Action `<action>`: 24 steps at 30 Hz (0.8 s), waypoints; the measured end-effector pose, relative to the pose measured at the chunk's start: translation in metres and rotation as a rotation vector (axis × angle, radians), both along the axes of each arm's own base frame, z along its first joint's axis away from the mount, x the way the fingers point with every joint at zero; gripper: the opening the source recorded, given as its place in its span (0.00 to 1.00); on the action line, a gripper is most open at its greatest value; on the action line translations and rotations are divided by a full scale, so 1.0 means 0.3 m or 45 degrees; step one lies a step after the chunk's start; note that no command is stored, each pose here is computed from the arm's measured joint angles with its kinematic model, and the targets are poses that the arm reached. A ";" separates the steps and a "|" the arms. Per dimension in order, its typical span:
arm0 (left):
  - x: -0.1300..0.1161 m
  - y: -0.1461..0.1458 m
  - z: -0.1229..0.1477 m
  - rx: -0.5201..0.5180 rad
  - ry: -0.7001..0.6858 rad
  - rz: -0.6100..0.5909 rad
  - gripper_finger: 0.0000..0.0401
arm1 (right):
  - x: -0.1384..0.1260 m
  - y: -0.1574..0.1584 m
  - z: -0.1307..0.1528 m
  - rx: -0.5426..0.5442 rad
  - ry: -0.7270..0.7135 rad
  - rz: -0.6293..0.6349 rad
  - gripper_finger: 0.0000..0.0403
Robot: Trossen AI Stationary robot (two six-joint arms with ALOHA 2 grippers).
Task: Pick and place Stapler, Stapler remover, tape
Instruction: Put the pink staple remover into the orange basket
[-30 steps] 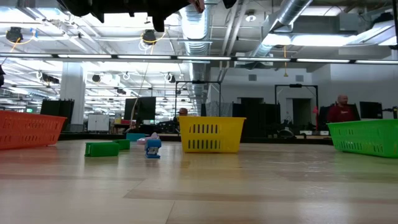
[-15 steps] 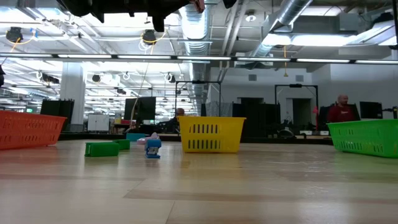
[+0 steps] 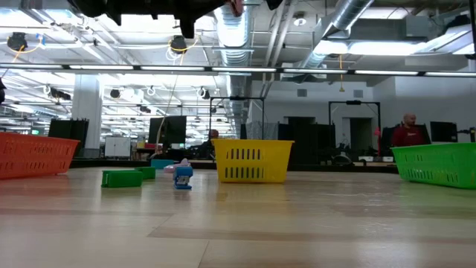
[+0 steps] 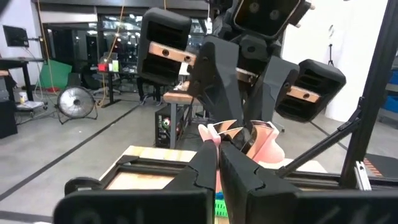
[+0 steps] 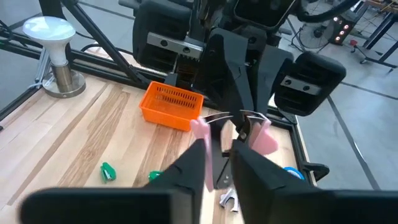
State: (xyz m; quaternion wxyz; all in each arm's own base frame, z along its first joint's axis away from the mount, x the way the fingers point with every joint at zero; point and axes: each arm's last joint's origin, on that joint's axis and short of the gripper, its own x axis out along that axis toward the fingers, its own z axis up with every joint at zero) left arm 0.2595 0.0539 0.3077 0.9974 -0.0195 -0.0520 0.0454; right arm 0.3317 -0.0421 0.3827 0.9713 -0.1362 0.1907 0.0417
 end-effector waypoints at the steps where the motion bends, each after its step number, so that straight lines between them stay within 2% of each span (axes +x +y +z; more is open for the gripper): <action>1: -0.008 0.002 0.003 -0.001 0.011 0.001 0.01 | 0.000 0.000 0.000 0.004 -0.001 -0.004 0.20; 7: -0.071 0.017 0.026 -0.017 0.075 0.041 0.01 | -0.008 -0.002 0.007 0.023 -0.004 -0.022 0.36; 11: -0.119 0.015 0.038 -0.032 0.132 0.061 0.01 | -0.024 -0.008 0.024 0.023 -0.024 -0.032 0.42; 16: -0.173 0.001 0.040 -0.041 0.230 0.065 0.01 | -0.051 -0.024 0.045 0.020 -0.040 -0.058 0.43; 24: -0.264 -0.026 0.034 -0.056 0.385 0.060 0.01 | -0.059 -0.035 0.050 0.020 -0.045 -0.070 0.39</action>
